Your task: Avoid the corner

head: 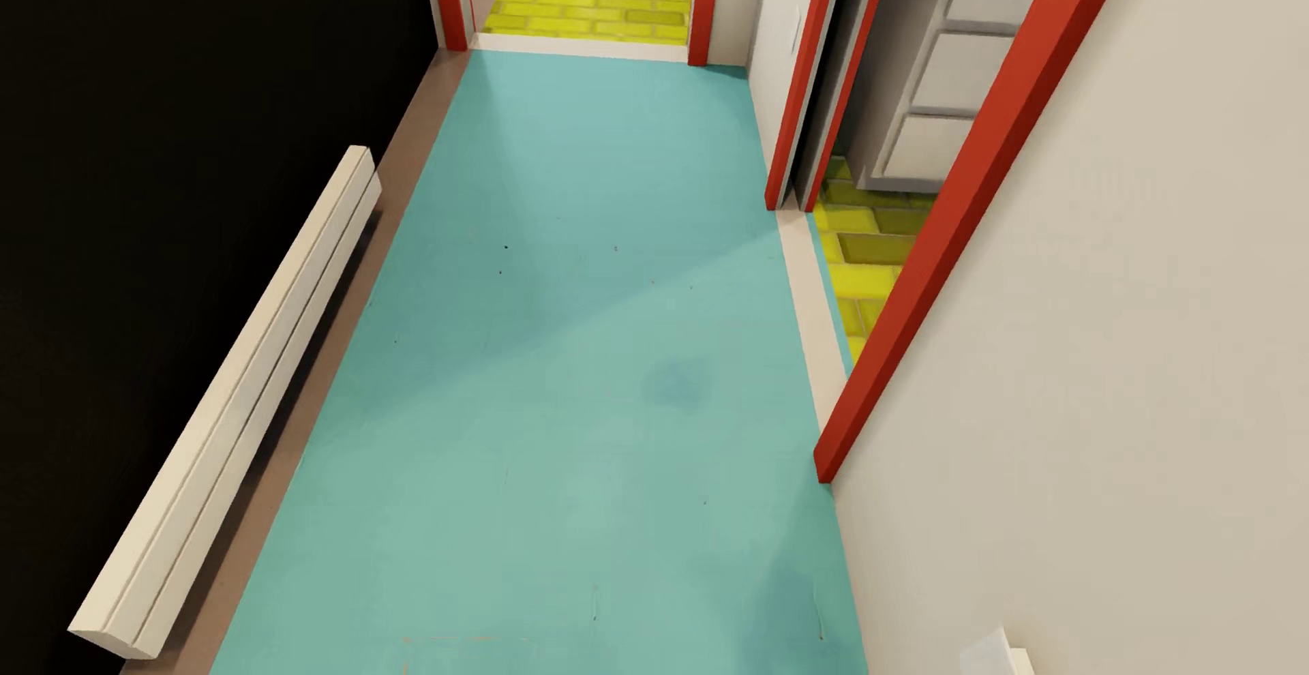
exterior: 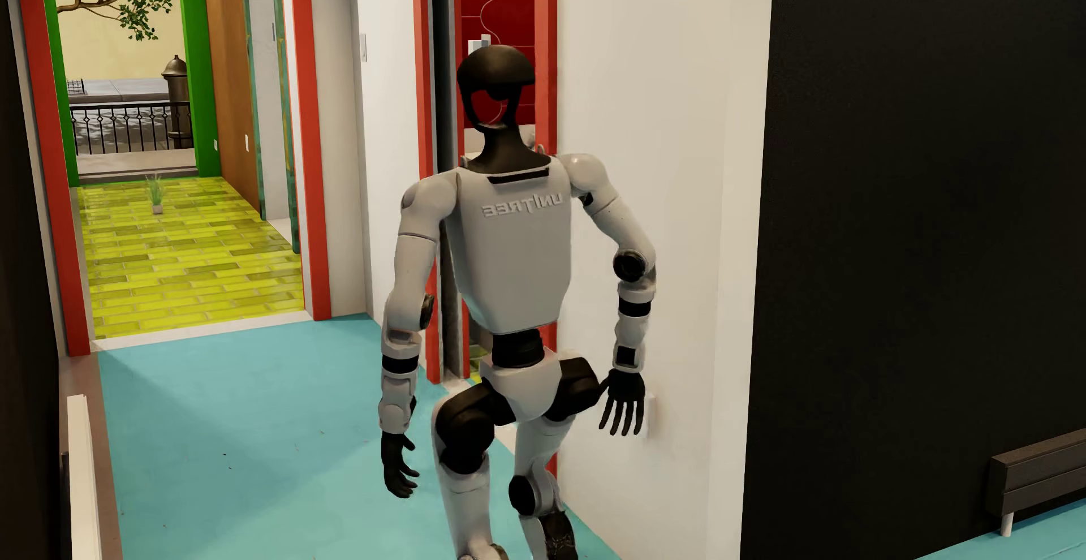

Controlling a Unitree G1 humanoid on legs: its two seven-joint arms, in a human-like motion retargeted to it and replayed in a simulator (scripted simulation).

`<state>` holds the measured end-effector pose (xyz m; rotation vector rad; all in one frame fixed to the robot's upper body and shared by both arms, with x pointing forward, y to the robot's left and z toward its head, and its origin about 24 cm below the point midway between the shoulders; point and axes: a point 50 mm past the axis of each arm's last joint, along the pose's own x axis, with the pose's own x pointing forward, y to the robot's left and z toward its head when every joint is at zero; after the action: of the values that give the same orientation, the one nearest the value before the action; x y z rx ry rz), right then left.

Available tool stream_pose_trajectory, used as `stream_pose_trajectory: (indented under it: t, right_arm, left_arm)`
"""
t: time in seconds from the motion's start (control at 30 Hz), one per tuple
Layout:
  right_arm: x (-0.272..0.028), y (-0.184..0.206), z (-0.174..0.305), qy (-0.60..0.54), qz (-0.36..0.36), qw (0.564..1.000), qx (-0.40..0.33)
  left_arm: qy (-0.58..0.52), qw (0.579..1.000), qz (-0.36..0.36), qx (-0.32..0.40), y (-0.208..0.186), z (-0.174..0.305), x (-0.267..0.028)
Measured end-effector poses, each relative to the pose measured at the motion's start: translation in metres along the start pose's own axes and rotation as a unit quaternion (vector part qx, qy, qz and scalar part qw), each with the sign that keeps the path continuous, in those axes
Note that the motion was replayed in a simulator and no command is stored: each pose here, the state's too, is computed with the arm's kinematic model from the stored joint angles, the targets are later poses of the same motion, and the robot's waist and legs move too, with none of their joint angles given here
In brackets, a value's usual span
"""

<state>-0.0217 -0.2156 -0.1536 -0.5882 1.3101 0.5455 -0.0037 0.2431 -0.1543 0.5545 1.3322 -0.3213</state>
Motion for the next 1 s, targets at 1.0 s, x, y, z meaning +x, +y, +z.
stream_pose_trajectory:
  t: [1.0]
  right_arm:
    - [0.013,-0.002,0.039,-0.044,0.018,0.996,-0.07]
  left_arm:
    - [0.038,0.999,0.017,-0.014,0.01,-0.021,-0.004]
